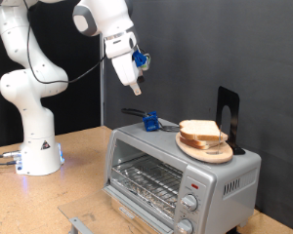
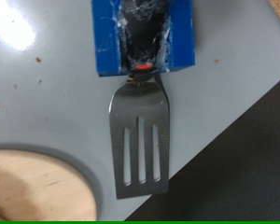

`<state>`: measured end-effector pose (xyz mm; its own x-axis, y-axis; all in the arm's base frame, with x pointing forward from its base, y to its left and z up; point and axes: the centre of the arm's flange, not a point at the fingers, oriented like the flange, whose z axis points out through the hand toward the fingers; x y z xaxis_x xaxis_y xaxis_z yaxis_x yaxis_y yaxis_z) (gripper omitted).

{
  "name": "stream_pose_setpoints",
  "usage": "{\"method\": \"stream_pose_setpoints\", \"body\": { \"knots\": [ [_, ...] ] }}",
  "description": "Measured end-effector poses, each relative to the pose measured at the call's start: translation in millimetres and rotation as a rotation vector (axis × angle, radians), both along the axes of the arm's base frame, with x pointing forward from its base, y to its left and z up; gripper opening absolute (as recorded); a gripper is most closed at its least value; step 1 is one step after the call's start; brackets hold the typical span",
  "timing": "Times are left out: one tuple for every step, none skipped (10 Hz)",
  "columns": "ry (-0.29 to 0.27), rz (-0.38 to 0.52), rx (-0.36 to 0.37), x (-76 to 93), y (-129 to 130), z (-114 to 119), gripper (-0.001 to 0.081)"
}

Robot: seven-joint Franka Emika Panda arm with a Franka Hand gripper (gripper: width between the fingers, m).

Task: Make a piece of toast with the oven

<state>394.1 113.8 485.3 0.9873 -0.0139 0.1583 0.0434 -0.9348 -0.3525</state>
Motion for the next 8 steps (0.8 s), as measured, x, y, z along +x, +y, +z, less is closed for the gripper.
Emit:
{"method": "stream_pose_setpoints", "body": {
  "knots": [
    [-0.003, 0.005, -0.007, -1.8, 3, -5, 0.0809],
    [-0.013, 0.010, -0.019, -3.5, 7, -10, 0.0809],
    [-0.026, 0.018, -0.037, -5.2, 10, -17, 0.0809],
    [-0.032, 0.025, -0.051, -6.2, 14, -23, 0.0809],
    [-0.033, 0.033, -0.064, -7.1, 19, -31, 0.0809],
    [-0.039, 0.037, -0.074, -8.0, 23, -40, 0.0809],
    [-0.048, 0.041, -0.083, -8.4, 27, -47, 0.0809],
    [-0.052, 0.046, -0.091, -8.9, 32, -54, 0.0809]
  ]
}}
